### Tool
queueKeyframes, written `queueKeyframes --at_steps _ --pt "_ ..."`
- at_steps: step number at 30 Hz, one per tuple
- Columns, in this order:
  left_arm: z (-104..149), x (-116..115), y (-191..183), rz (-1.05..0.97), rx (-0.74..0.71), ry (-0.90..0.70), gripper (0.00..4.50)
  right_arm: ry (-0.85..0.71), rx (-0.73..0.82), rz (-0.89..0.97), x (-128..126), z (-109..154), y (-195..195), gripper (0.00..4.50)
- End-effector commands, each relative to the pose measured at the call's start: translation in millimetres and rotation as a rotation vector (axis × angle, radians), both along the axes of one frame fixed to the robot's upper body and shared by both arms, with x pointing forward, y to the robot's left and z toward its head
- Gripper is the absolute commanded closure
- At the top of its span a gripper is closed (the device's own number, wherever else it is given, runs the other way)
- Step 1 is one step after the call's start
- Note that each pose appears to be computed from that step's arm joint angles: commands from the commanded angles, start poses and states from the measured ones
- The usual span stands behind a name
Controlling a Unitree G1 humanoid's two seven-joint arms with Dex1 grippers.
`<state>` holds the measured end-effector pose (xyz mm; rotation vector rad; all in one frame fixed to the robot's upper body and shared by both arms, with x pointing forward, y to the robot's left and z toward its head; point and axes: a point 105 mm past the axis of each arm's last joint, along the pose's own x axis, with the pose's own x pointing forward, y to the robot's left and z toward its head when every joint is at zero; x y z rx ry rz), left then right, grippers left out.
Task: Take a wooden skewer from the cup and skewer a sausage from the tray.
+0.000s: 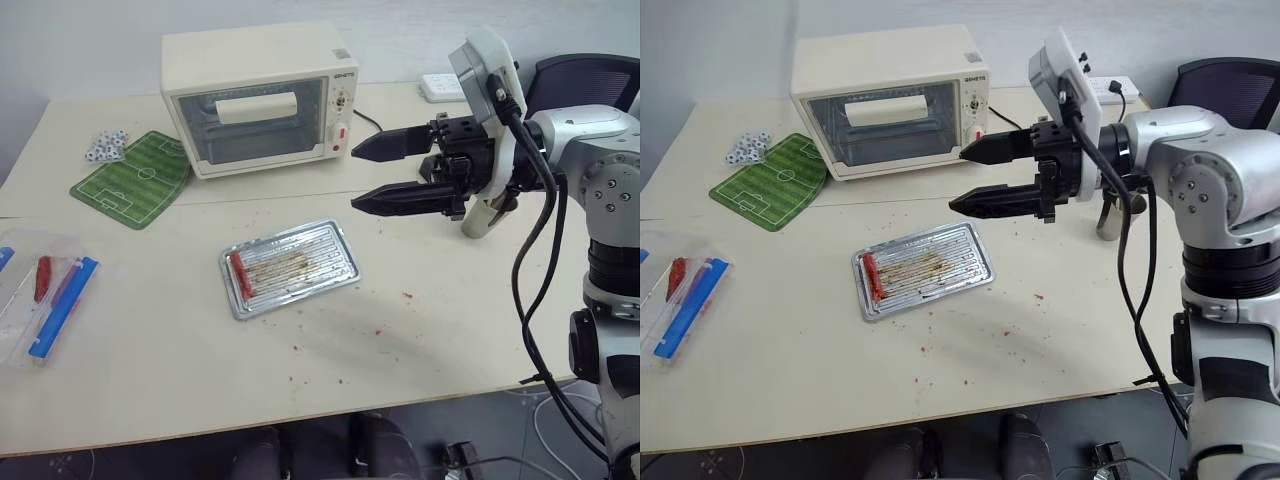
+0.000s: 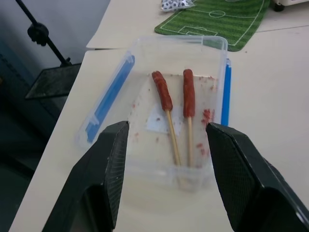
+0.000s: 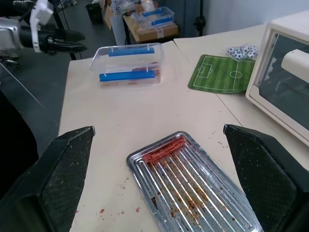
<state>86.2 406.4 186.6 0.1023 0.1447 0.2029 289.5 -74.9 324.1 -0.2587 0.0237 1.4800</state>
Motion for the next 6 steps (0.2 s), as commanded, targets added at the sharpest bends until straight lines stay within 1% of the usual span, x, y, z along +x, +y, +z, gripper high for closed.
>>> queueKeyframes --at_steps 1,3,6 --pt "14.5 -23.6 0.1 0.003 0.018 0.005 1.8 -0.041 0.004 0.011 -0.5 5.5 -0.2 0.04" --pt "19.6 -30.2 8.6 0.035 0.038 0.005 1.8 -0.04 0.005 0.014 0.6 4.6 0.6 0.04" --pt "27.5 -30.0 15.2 0.053 0.053 -0.018 1.8 -0.038 0.008 0.018 1.2 4.0 1.5 0.04"
